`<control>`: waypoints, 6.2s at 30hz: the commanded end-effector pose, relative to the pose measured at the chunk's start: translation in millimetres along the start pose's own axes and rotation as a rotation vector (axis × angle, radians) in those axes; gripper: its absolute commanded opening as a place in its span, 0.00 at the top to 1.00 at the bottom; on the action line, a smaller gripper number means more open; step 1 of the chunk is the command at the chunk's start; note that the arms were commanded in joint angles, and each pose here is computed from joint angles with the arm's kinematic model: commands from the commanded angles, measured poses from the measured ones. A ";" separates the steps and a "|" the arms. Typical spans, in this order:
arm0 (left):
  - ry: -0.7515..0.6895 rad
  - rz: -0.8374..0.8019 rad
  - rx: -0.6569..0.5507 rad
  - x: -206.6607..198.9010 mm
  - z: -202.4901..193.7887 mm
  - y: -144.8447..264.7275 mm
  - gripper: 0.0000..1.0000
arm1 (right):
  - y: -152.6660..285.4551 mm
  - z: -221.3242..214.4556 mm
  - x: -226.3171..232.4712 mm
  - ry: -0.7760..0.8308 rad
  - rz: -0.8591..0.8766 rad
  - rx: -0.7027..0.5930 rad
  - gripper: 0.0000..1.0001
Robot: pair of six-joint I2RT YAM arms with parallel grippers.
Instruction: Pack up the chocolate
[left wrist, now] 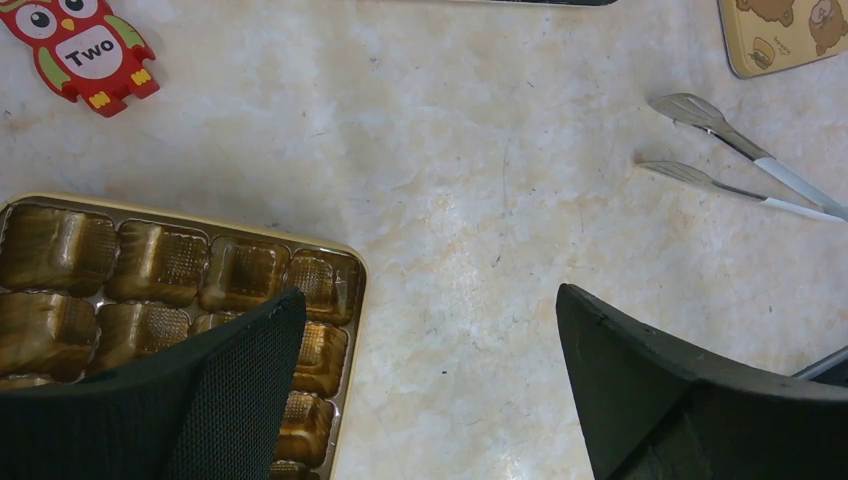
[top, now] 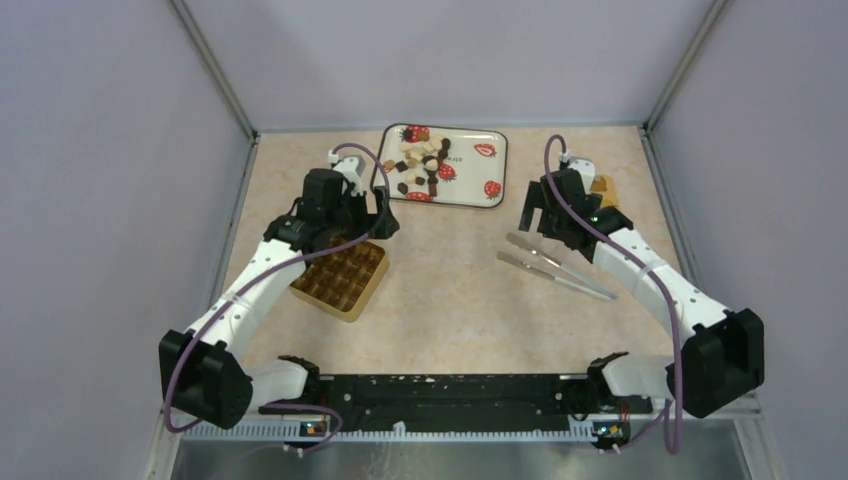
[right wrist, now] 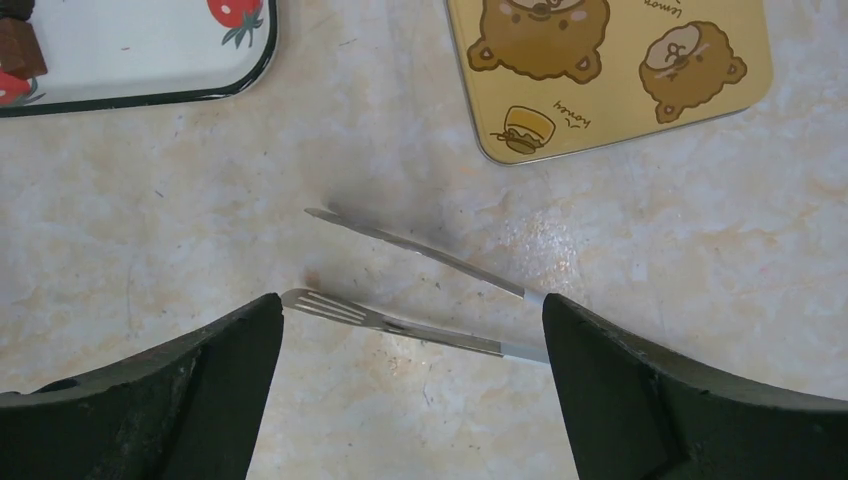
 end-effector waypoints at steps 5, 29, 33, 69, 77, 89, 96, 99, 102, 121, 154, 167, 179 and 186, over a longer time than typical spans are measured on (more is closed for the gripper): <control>-0.033 -0.039 -0.077 -7.1 16.8 12.0 0.01 | 14.3 8.5 2.0 0.052 0.095 -0.037 0.01; -0.063 -0.354 0.013 -76.1 -6.1 12.1 0.01 | -40.2 -31.0 -31.0 0.292 0.073 0.268 0.17; -0.068 -0.356 0.017 -76.8 -5.0 8.8 0.01 | -54.0 -37.9 -43.1 0.291 0.015 0.305 0.26; -0.145 -0.248 -0.003 -61.8 -2.4 8.7 0.01 | -62.1 -77.2 -32.0 0.173 0.072 0.458 1.00; -0.160 -0.203 0.004 -57.5 3.5 11.4 0.01 | -39.5 -68.8 45.3 -0.260 0.193 0.295 1.00; -0.153 -0.168 -0.043 -53.3 0.4 29.3 0.01 | -43.1 -111.9 101.7 -0.759 -0.037 0.361 1.00; -0.151 -0.159 -0.033 -50.7 -7.4 33.1 0.01 | -40.8 -123.4 133.0 -0.755 0.010 0.419 0.62; -0.145 -0.139 -0.040 -48.1 -8.0 34.3 0.01 | -39.3 -124.9 142.4 -0.755 0.067 0.456 0.51; -0.144 -0.118 -0.056 -46.1 -5.7 35.3 0.01 | -30.4 -115.7 143.9 -0.726 0.109 0.440 0.51; -0.397 -0.033 0.211 -115.5 -51.1 -60.7 0.01 | 74.3 -9.8 -38.6 -0.307 0.102 -0.268 0.17; -0.462 -0.161 0.391 -106.4 -118.9 -165.4 0.39 | 74.3 -10.5 -37.7 -0.253 0.125 -0.260 0.19; -0.489 -0.178 0.294 -117.0 -67.5 -114.9 0.72 | 79.8 -2.6 -36.4 -0.251 0.135 -0.286 0.21; -0.475 -0.132 0.221 -107.8 -1.4 -64.4 0.65 | 76.6 6.2 -25.5 -0.210 0.158 -0.300 0.21; -0.390 -0.117 0.182 -95.4 18.1 -56.3 0.62 | 72.0 6.8 -19.0 -0.192 0.167 -0.289 0.22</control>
Point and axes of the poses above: each gripper's point midway between its finger pads, its own y axis back along the fingers, its own x axis along the line the jaws close on, z = x × y, the point moved 5 cm from there along y, back along the fingers, and after that the axes turned 10 degrees about -y, right-handed, at the moved point
